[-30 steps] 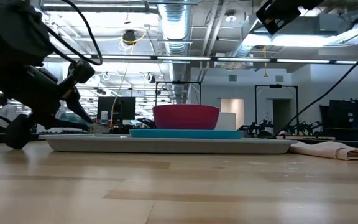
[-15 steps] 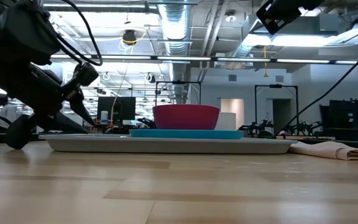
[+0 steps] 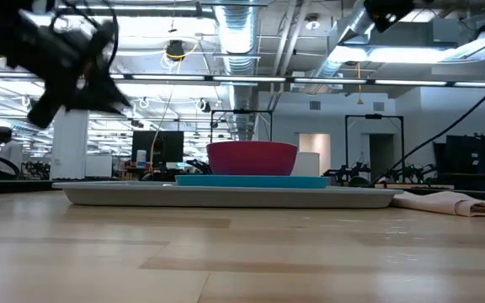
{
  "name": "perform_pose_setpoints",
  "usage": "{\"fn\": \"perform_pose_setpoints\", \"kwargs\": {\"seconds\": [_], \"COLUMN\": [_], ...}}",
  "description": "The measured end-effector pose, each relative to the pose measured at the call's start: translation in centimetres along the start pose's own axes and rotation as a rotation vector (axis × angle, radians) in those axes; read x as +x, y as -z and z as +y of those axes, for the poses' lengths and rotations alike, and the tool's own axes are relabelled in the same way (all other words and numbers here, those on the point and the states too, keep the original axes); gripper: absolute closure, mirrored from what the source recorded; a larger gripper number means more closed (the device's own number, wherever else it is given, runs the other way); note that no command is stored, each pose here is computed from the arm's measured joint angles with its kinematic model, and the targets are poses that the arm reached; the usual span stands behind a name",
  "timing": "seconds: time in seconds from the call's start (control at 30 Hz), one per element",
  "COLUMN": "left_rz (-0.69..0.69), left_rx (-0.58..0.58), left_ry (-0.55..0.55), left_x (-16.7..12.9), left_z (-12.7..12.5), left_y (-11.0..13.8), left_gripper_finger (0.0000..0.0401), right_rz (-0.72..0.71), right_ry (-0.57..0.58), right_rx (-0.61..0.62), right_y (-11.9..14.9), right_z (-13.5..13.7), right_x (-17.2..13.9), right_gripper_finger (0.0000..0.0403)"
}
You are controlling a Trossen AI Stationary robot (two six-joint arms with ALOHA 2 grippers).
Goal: Set up tray
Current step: Put the napkin on the right side of the plate on the tray
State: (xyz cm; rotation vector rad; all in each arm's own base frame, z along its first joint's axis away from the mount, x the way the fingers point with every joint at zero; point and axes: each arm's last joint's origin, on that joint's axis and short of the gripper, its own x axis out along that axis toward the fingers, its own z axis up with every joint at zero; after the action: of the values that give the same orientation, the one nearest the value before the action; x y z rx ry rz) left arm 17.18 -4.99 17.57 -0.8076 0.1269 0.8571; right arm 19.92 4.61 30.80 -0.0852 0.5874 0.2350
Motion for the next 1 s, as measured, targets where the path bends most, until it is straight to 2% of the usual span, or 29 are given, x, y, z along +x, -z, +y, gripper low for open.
{"fn": "perform_pose_setpoints", "kwargs": {"seconds": [0.17,0.27,0.33,0.43,0.5,0.77,1.0], "left_rz": [-0.057,-0.13,-0.176,-0.228,-0.241,-0.259,-0.232], "left_rx": [0.25,0.4,0.453,0.452,0.431,0.351,0.466], "left_ry": [0.177,0.26,0.303,0.341,0.353,0.336,0.468], "left_x": [-2.9,-4.8,-5.9,-7.1,-7.6,-8.5,-9.0], "left_z": [-1.2,-1.5,-1.3,-0.5,0.4,2.7,3.1], "left_y": [-4.7,-7.7,-9.3,-11.1,-11.9,-13.1,-13.4], "left_gripper_finger": [0.0342,0.0342,0.0342,0.0343,0.0343,0.0343,0.0343], "right_rz": [-0.133,-0.216,-0.257,-0.295,-0.314,-0.367,-0.36], "right_ry": [0.075,0.12,0.13,0.128,0.117,0.099,-0.104], "right_rx": [-0.077,-0.081,-0.078,-0.055,0.017,0.066,0.02], "right_y": [-0.1,0.1,0.3,0.7,0.8,0.9,1.9], "right_z": [-0.2,-0.3,-0.2,-0.2,-0.2,-0.2,0.5], "right_x": [-4.3,-6.7,-8.0,-9.3,-9.8,-10.8,-12.1], "right_gripper_finger": [0.0337,0.0337,0.0337,0.0337,0.0337,0.0337,0.0337]}}
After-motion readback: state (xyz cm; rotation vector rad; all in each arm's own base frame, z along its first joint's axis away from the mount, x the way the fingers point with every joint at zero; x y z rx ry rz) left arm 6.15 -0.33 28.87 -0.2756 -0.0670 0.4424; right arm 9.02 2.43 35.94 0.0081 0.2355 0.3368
